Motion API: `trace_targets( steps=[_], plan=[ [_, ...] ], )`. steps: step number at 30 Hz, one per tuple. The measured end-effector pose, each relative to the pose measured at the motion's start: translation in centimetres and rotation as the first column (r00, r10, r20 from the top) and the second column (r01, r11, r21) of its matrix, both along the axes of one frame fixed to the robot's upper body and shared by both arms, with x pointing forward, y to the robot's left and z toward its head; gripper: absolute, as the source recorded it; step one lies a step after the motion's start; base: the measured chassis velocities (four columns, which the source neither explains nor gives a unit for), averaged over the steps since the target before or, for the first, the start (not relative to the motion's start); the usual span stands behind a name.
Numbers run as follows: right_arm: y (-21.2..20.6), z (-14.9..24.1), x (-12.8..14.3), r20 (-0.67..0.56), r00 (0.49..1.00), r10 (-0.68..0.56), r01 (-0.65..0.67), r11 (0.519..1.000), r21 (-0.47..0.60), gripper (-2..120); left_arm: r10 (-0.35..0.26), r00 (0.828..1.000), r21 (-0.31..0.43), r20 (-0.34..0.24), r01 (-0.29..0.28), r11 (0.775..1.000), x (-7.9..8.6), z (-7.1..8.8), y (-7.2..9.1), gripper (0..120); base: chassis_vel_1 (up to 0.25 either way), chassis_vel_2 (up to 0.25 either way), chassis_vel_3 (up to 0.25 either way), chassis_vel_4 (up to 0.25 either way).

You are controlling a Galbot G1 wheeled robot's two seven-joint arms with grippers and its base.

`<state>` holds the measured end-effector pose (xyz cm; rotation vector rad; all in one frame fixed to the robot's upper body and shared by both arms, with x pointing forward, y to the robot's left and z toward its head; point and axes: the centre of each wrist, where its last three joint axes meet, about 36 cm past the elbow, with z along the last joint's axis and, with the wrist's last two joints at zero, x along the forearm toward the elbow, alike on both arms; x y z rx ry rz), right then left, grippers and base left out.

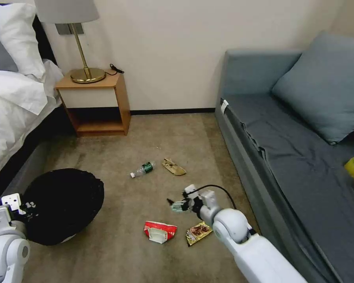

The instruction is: Pick up the trash bin, then pick up the garbage on the floor and place it into the trash bin.

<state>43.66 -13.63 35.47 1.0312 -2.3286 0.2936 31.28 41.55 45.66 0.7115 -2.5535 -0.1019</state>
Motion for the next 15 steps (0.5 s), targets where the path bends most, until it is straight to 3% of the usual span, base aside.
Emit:
trace_targets(
  steps=[5, 15],
  plan=[
    [0.3, -1.5, 1.0, -0.029, 0.991, 0.131, -0.134, 0.984, -0.117, 100, 0.013, 1.000, -0.015, 0.006, -0.013, 1.000, -0.7, -0.3, -1.3, 4, 0.000, 0.000, 0.000, 0.000],
    [0.7, -4.3, 1.3, -0.062, 0.973, 0.222, -0.230, 0.942, -0.243, 100, 0.040, 0.999, -0.033, 0.009, -0.040, 0.999, -1.2, -0.8, -2.7, 4, 0.000, 0.000, 0.000, 0.000]
  ],
)
